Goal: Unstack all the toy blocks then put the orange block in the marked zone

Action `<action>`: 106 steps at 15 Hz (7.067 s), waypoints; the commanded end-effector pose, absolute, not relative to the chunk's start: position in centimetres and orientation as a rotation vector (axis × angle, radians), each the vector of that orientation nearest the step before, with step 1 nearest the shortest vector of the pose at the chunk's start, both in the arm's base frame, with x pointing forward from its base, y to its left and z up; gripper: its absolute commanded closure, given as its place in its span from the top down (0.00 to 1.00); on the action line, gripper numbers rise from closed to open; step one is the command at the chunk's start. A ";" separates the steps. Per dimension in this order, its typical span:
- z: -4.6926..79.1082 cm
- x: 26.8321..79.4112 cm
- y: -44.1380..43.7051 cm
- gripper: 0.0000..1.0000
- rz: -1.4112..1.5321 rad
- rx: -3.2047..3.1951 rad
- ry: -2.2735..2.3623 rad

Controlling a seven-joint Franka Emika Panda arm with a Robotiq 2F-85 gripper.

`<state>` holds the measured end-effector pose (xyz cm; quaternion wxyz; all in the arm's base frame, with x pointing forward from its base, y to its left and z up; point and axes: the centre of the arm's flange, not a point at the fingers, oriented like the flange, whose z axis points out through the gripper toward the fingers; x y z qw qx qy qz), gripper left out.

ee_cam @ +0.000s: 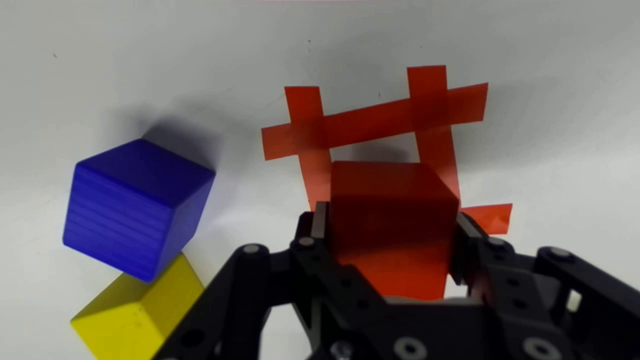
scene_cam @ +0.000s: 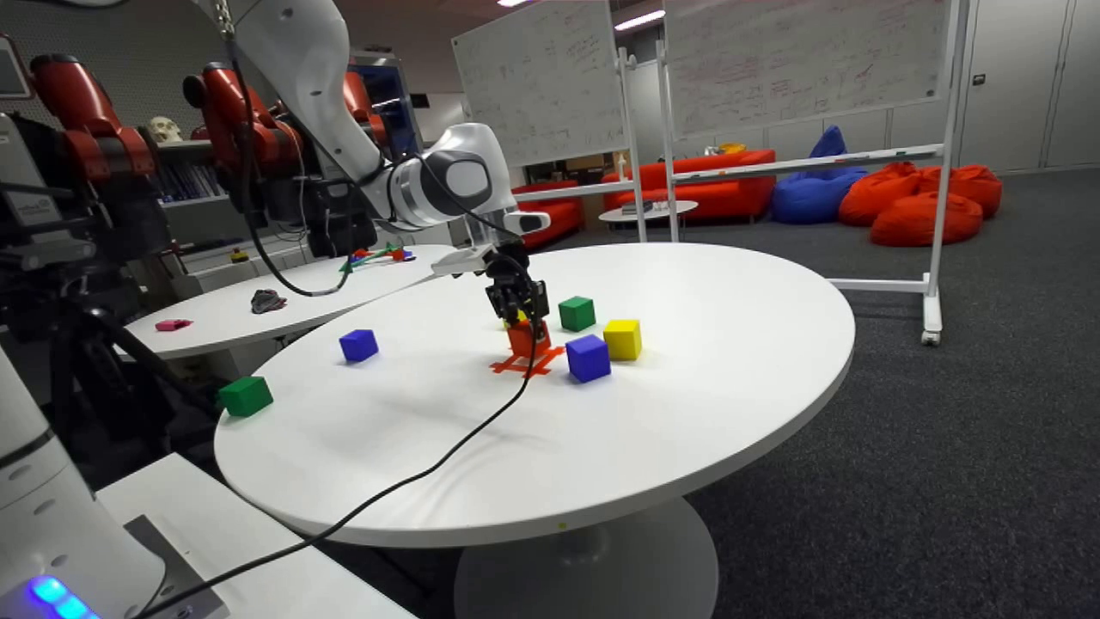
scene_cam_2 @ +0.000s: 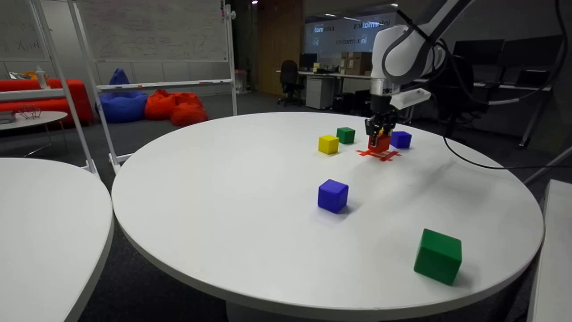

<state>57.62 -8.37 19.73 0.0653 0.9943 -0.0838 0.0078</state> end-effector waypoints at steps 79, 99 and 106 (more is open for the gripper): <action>17.8 57.2 -9.1 1.00 -0.021 2.990 -0.279; 18.5 53.4 -6.4 1.00 0.185 2.906 -0.225; 17.6 54.2 -6.0 1.00 0.175 2.887 -0.158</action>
